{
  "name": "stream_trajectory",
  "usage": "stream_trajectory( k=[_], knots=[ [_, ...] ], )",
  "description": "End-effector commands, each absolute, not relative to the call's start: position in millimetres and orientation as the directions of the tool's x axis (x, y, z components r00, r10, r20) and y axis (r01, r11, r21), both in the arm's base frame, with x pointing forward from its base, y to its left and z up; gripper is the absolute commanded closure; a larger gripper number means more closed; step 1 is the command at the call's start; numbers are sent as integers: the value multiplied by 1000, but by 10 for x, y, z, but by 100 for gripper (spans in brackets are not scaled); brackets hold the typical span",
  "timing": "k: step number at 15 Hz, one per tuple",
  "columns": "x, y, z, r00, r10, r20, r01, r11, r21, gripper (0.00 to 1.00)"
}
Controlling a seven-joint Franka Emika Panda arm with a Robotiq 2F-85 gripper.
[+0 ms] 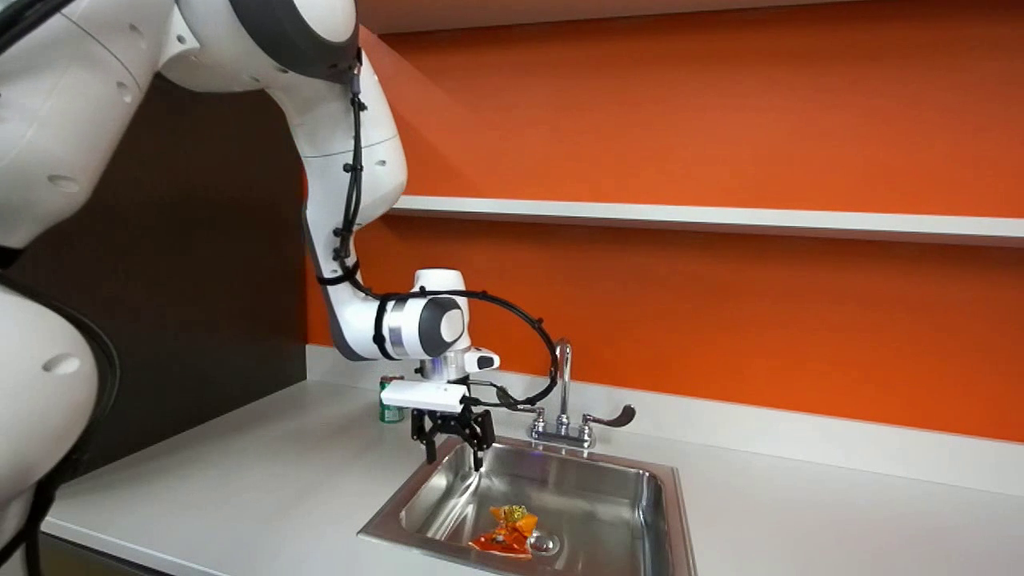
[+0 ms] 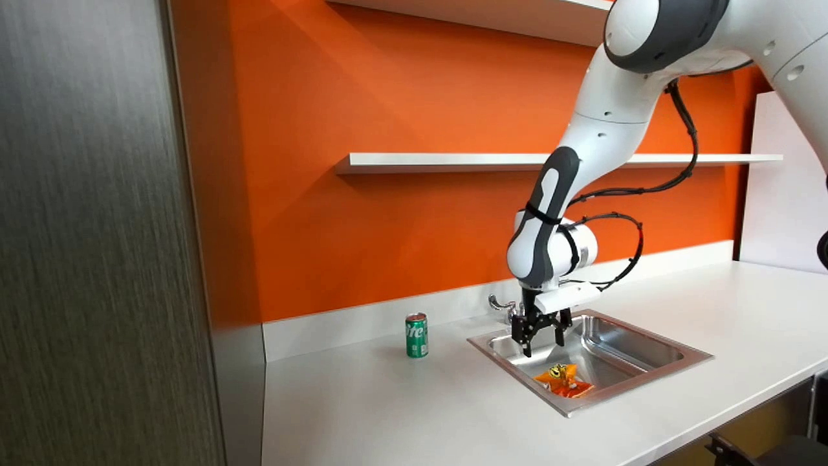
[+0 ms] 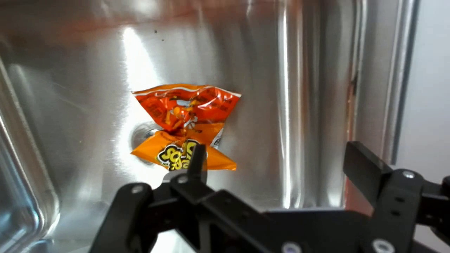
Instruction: Place the bag of cheetos in the sink
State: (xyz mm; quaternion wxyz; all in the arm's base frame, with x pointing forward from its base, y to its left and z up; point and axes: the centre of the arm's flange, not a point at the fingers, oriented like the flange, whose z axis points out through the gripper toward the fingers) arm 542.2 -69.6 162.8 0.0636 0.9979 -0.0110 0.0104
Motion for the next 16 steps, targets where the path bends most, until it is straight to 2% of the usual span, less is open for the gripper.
stream_trajectory(
  k=[1,10,14,15,16],
  knots=[
    [5118,-418,2115,999,-38,-2,-37,-994,106,0],
    [4650,11,2714,999,-48,-24,-45,-992,121,0],
    [4458,89,2866,999,-31,-13,-28,-978,205,0],
    [4663,20,2685,1000,-21,-16,-18,-987,160,0],
    [4623,35,2722,1000,-20,-11,-18,-984,177,0]
  ],
)
